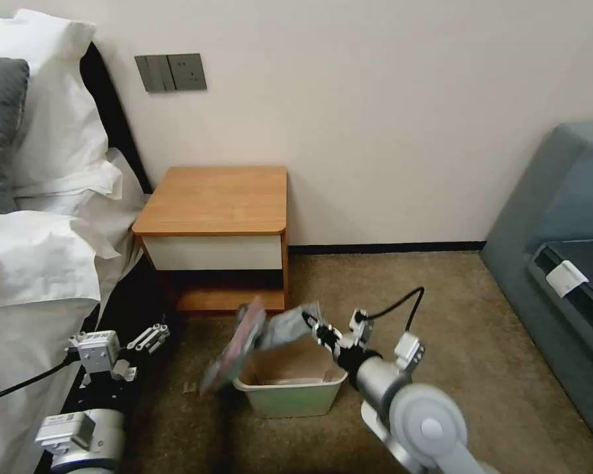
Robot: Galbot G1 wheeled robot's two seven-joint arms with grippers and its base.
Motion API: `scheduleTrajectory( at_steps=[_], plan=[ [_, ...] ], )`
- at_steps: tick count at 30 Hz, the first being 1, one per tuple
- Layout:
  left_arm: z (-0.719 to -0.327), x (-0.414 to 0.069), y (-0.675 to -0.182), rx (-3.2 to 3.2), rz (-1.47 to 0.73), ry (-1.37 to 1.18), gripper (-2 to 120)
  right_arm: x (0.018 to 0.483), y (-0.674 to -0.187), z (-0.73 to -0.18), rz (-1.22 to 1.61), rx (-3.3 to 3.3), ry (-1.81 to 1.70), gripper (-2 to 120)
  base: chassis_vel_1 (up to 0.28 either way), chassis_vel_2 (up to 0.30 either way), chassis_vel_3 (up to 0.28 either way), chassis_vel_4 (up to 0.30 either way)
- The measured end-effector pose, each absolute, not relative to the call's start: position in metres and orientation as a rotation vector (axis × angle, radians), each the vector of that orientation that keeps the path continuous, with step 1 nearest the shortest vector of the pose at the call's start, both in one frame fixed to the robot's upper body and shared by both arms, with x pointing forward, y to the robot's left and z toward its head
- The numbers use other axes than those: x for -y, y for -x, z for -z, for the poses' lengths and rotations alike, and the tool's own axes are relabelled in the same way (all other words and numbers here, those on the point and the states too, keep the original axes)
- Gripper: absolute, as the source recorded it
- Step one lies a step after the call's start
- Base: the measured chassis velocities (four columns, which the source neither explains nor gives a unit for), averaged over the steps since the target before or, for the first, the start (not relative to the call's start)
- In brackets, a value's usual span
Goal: Pick up the garbage bag from the table and place it over the trash can.
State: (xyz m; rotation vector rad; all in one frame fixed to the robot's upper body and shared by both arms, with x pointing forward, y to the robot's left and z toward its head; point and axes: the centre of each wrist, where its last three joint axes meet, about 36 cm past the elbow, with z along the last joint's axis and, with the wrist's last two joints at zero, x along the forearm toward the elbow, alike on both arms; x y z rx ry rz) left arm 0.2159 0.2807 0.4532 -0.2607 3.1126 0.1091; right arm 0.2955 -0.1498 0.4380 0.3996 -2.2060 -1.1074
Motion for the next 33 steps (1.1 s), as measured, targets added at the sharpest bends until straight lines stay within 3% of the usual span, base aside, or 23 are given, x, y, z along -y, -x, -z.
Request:
scheduleTrajectory(
  at_steps=[4, 7, 17, 25, 28, 33],
  plan=[
    [-0.451, -0.281, -0.217, -3.112, -0.102, 0.259, 100, 0.153, -0.289, -0.433, 1.051, 2.224, -0.375, 1, 0.000, 0.000, 0.000, 0.000],
    [-0.449, -0.281, -0.217, -3.112, -0.101, 0.259, 100, 0.155, -0.285, -0.431, 1.017, 2.237, -0.362, 8, 0.000, 0.000, 0.000, 0.000],
    [-0.446, -0.280, -0.219, -3.108, -0.092, 0.261, 100, 0.169, -0.269, -0.460, 1.010, 2.193, -0.316, 49, 0.000, 0.000, 0.000, 0.000],
    [-0.443, -0.280, -0.219, -3.121, -0.085, 0.256, 100, 0.180, -0.262, -0.489, 1.014, 2.231, -0.263, 73, 0.000, 0.000, 0.000, 0.000],
    [-0.438, -0.279, -0.221, -3.145, -0.070, 0.249, 100, 0.185, -0.261, -0.503, 1.046, 2.270, -0.252, 88, 0.000, 0.000, 0.000, 0.000],
    [-0.428, -0.273, -0.224, -3.180, -0.039, 0.212, 100, 0.190, -0.265, -0.508, 1.064, 2.347, -0.221, 100, 0.000, 0.000, 0.000, 0.000]
  ],
)
